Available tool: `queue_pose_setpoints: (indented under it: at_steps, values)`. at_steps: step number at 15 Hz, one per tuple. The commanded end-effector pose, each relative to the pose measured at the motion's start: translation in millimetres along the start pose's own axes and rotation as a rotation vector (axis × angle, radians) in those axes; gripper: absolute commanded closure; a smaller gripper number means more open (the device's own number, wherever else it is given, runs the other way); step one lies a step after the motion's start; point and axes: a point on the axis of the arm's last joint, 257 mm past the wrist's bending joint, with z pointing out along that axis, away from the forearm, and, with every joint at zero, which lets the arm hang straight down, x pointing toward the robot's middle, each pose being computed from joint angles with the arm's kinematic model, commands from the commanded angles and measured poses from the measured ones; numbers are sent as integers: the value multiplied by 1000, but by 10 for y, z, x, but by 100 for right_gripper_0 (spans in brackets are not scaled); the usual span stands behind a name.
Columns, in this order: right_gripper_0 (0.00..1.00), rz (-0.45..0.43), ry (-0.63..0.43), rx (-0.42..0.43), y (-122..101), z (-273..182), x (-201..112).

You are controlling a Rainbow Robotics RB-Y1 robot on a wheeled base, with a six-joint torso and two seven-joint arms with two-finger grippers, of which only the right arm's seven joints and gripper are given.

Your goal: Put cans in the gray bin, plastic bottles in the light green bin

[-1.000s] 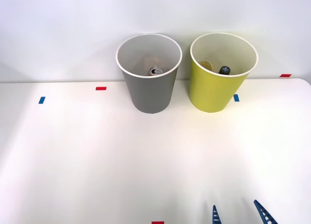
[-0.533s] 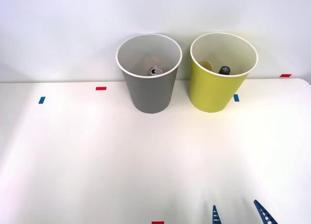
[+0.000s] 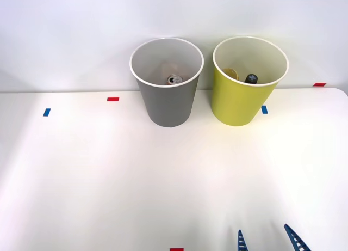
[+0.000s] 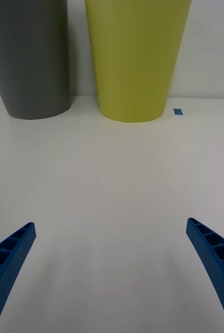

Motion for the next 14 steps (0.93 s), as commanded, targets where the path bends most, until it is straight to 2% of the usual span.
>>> queue_pose_setpoints:
  at_steps: [1, 14]
  values:
    - [0, 0, 0, 0, 0, 0, 0]
    - [0, 0, 0, 0, 0, 0, 0]
